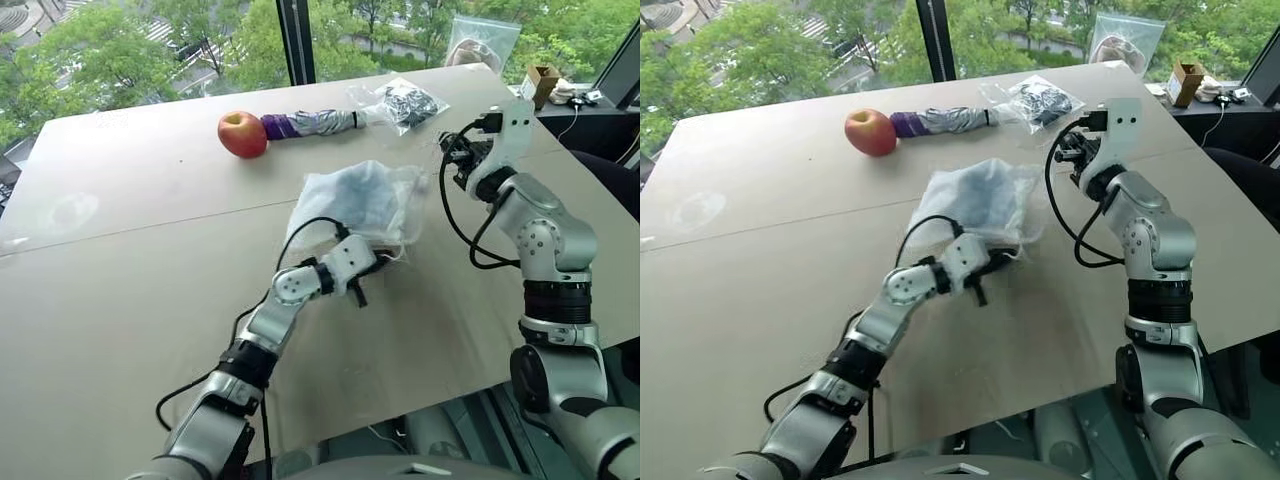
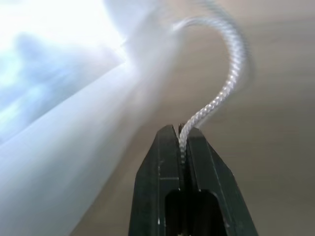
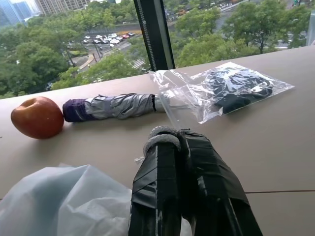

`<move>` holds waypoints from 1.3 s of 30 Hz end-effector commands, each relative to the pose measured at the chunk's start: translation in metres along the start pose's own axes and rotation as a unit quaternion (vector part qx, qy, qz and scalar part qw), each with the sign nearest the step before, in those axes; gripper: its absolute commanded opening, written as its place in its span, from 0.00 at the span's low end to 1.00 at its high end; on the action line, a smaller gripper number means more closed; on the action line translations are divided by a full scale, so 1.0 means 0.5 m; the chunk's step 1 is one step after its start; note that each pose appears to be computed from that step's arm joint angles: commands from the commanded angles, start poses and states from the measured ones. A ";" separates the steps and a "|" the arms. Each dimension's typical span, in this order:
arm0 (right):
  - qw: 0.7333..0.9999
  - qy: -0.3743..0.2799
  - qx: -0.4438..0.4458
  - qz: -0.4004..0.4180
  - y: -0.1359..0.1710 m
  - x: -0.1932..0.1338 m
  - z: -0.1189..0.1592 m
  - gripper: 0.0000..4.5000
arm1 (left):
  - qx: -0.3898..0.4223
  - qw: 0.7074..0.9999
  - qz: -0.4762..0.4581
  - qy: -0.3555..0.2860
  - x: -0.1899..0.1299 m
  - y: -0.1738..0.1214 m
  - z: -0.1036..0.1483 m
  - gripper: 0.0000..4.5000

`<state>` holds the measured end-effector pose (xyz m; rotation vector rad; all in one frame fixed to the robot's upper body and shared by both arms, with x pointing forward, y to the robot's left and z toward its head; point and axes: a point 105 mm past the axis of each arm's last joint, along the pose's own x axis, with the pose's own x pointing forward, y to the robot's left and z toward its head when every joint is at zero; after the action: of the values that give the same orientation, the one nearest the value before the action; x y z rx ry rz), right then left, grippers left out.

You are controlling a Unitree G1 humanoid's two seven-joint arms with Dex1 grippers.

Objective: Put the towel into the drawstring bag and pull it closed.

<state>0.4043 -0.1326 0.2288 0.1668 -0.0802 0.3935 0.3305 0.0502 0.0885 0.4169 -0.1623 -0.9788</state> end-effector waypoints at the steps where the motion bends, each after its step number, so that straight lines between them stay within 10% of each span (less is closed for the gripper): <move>1: 0.999 -0.023 -0.019 -0.021 -0.020 -0.008 0.018 0.00 | 0.056 0.988 0.119 -0.080 -0.064 0.059 0.065 0.02; 9: 0.980 -0.029 -0.098 -0.173 -0.133 -0.045 -0.005 0.00 | 0.147 0.920 0.364 0.002 -0.266 0.164 0.043 0.02; 16: 0.922 -0.030 -0.099 -0.373 -0.248 -0.100 -0.024 0.00 | 0.005 0.773 0.631 0.064 -0.460 0.232 -0.036 0.02; 31: 0.800 -0.070 -0.016 -0.595 -0.356 -0.219 -0.025 0.00 | 0.020 0.562 0.814 0.145 -0.660 0.264 -0.045 0.02; 35: 0.865 -0.053 0.030 -0.498 -0.320 -0.149 -0.042 0.00 | 0.023 0.597 0.789 0.142 -0.630 0.281 -0.046 0.02; 39: 0.990 0.021 -0.026 -0.140 -0.137 -0.040 -0.077 0.00 | -0.058 0.800 0.595 0.053 -0.448 0.267 -0.044 0.02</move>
<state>0.4197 -0.2298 0.1627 0.1622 0.0136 -0.1367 0.3110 0.3308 0.1324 0.2507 -0.1843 0.4684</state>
